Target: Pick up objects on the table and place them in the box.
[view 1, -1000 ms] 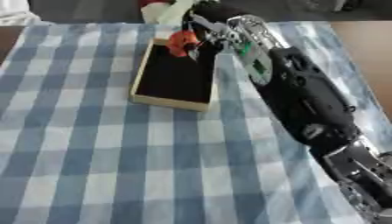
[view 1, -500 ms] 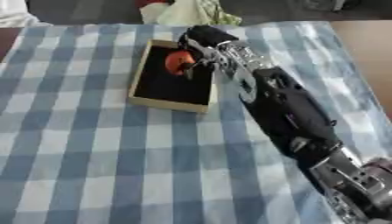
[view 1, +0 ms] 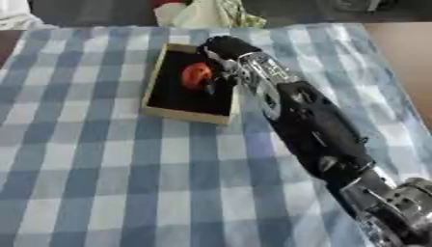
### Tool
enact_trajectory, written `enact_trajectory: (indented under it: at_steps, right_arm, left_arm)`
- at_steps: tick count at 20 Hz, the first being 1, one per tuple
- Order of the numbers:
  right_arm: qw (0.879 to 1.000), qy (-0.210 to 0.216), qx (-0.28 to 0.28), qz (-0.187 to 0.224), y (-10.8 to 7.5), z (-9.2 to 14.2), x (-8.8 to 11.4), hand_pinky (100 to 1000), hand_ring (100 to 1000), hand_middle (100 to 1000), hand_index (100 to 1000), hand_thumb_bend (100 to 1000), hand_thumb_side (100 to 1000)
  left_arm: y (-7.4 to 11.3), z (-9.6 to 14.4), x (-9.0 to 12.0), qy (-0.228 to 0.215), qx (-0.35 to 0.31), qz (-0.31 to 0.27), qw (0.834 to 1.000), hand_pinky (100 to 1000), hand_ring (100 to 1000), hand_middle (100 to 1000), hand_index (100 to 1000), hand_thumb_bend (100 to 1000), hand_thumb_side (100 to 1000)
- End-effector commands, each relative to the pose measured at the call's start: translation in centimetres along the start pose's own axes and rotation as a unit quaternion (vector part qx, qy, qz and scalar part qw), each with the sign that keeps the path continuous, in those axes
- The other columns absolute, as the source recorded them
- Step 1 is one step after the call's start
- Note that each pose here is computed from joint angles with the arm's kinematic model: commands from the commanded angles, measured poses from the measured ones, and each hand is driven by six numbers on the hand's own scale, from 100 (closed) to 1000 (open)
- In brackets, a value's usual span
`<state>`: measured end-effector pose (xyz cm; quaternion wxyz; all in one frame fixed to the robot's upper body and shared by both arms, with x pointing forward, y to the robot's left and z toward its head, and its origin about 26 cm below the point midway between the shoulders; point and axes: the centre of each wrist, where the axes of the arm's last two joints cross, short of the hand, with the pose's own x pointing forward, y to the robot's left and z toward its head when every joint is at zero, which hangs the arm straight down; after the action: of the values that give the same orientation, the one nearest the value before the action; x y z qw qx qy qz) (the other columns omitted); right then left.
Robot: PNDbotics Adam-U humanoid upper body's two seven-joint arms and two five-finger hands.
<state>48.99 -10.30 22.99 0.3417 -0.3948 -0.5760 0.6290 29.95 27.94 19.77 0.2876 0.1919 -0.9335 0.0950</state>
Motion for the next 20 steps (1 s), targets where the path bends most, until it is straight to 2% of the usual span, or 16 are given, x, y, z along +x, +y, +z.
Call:
enact_trajectory:
  at_steps: [1, 5, 9, 14, 15, 16, 20]
  right_arm:
    - [0.999, 0.013, -0.015, 0.031, -2.0, 0.1, 0.2, 746, 761, 642, 828, 351, 100]
    - [0.998, 0.019, -0.030, 0.046, -3.5, 0.6, 0.5, 759, 768, 654, 840, 379, 128]
    - [0.997, 0.016, -0.055, 0.048, -5.3, 1.2, 0.7, 755, 760, 641, 838, 357, 111]
    - [0.993, 0.002, -0.112, 0.044, -8.4, 3.0, 0.4, 734, 738, 609, 828, 279, 102]
    - [0.991, -0.002, -0.125, 0.042, -9.2, 3.5, 0.3, 729, 732, 604, 826, 162, 122]
    - [0.990, -0.005, -0.138, 0.040, -9.8, 4.1, 0.2, 727, 730, 599, 826, 252, 100]
    - [0.983, -0.019, -0.180, 0.035, -12.2, 6.5, -0.4, 713, 714, 579, 818, 223, 100]
  left_arm:
    - [0.0, -0.5, 0.5, -0.012, -0.003, 0.004, 1.000, 755, 749, 678, 810, 522, 655]
    - [0.0, -0.4, 0.5, -0.011, -0.003, 0.002, 1.000, 756, 749, 678, 810, 522, 655]
    - [0.1, -0.4, 0.5, -0.010, -0.003, 0.002, 1.000, 756, 749, 678, 810, 521, 656]
    - [0.2, -0.3, 0.4, -0.007, -0.003, -0.003, 1.000, 757, 749, 679, 810, 520, 657]
    - [0.2, -0.3, 0.4, -0.007, -0.003, -0.004, 1.000, 757, 749, 679, 810, 520, 656]
    - [0.3, -0.3, 0.4, -0.006, -0.004, -0.004, 1.000, 757, 749, 679, 810, 520, 656]
    - [0.4, -0.3, 0.4, -0.007, -0.003, -0.007, 1.000, 757, 750, 679, 810, 520, 656]
